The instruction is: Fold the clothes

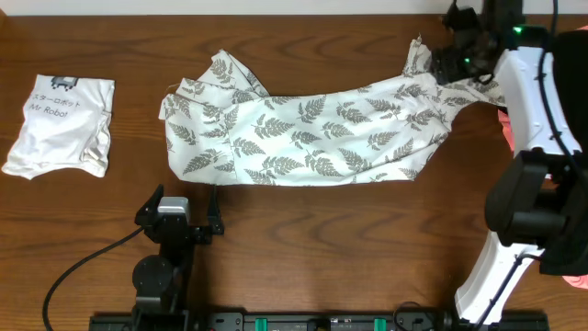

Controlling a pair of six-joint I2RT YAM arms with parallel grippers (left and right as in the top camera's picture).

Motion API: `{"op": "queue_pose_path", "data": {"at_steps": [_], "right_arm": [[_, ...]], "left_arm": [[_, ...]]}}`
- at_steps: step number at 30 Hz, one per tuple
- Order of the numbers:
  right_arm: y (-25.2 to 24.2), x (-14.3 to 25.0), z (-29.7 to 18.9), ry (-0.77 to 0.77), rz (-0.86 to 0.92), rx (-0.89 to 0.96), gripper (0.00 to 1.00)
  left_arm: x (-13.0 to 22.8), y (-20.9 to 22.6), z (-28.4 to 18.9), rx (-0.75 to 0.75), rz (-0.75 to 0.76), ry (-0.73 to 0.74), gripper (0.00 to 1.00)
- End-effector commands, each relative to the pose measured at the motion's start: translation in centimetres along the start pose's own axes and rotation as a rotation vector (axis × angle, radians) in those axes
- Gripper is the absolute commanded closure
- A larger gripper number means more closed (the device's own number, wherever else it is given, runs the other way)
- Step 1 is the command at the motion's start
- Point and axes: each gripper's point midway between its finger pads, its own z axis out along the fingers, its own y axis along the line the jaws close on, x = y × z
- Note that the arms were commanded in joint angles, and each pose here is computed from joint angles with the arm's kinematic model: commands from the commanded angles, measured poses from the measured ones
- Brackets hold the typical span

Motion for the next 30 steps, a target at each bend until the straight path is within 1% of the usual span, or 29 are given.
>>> {"op": "queue_pose_path", "data": {"at_steps": [1,5,8,15,22,30], "right_arm": [[1.6,0.0,1.7,-0.010,-0.223,-0.094,0.26],[2.2,-0.3,2.9,-0.021,-0.296,-0.100,0.27],[2.6,0.2,4.9,-0.001,-0.358,-0.110,0.26],[2.1,0.5,8.6,-0.005,-0.406,-0.104,0.26],[1.8,-0.5,9.0,-0.046,-0.425,-0.083,0.30],[1.7,-0.1,10.2,-0.038,-0.440,-0.088,0.30]], "left_arm": [[1.6,0.4,0.1,-0.026,0.008,0.048,0.02],[1.6,0.4,0.1,-0.026,0.008,0.048,0.02],[1.6,0.4,0.1,-0.026,0.008,0.048,0.02],[1.6,0.4,0.1,-0.026,0.008,0.048,0.02],[1.6,0.4,0.1,-0.026,0.008,0.048,0.02],[1.6,0.4,0.1,-0.026,0.008,0.048,0.02]]}}
